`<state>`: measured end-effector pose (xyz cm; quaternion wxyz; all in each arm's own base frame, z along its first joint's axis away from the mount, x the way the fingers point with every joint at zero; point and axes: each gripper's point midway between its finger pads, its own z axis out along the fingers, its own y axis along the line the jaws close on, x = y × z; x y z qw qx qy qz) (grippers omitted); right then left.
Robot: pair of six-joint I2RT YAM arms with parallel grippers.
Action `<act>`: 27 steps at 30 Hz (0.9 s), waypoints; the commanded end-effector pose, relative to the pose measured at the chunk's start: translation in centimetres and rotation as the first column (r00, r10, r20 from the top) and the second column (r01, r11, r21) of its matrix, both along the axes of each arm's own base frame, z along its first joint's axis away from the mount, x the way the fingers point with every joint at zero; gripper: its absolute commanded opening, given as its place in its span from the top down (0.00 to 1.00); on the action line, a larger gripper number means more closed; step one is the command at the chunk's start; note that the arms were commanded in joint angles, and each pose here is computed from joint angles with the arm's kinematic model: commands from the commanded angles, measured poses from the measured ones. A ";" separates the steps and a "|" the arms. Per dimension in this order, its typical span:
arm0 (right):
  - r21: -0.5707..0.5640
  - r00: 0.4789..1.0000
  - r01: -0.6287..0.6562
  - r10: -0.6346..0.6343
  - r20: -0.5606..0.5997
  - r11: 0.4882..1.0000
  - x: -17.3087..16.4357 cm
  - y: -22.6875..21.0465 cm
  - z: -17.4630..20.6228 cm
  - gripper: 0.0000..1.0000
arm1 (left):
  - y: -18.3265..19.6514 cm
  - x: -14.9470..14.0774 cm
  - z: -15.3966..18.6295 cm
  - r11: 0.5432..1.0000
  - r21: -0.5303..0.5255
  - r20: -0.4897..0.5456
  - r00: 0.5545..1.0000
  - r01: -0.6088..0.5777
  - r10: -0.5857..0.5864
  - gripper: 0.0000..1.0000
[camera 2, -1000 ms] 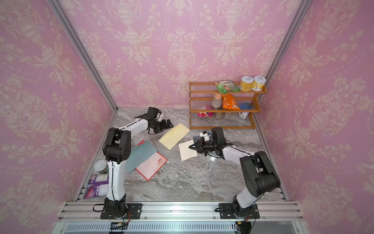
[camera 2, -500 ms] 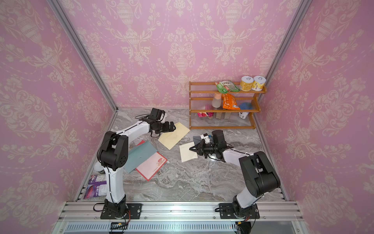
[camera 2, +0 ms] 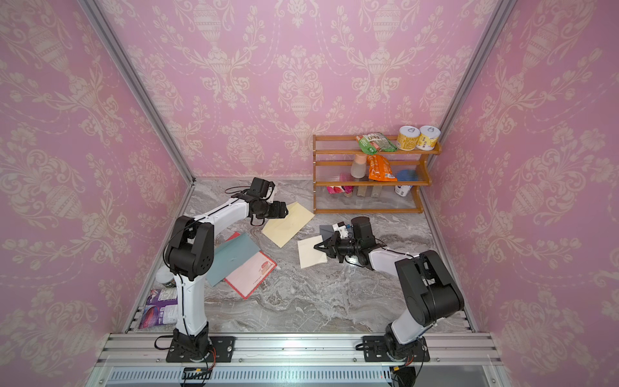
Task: Fold the letter paper in half and place it into the envelope
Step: Pick up the envelope from the center of the board.
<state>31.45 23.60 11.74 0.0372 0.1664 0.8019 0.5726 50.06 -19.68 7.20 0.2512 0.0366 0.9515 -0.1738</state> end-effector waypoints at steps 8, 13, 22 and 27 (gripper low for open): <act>-0.019 0.999 -0.026 0.027 0.031 0.999 -0.7 -0.2 1.5 1.00 | 0.1 0.5 -2.5 1.000 0.020 -0.063 0.998 0.015 -0.013 0.37; -0.029 0.999 -0.034 0.035 0.036 0.999 -0.7 -0.2 1.8 1.00 | 0.1 0.4 -2.3 1.000 0.020 -0.063 0.998 0.017 -0.016 0.78; -0.127 0.995 0.002 0.010 0.094 0.992 0.5 -0.9 2.8 1.00 | 0.2 -0.3 2.4 1.000 0.003 -0.011 1.000 0.027 -0.027 1.00; -0.241 0.989 0.060 -0.025 0.147 0.969 1.9 -1.6 3.9 1.00 | 0.3 -1.8 5.1 0.999 -0.034 -0.017 1.000 -0.014 0.014 1.00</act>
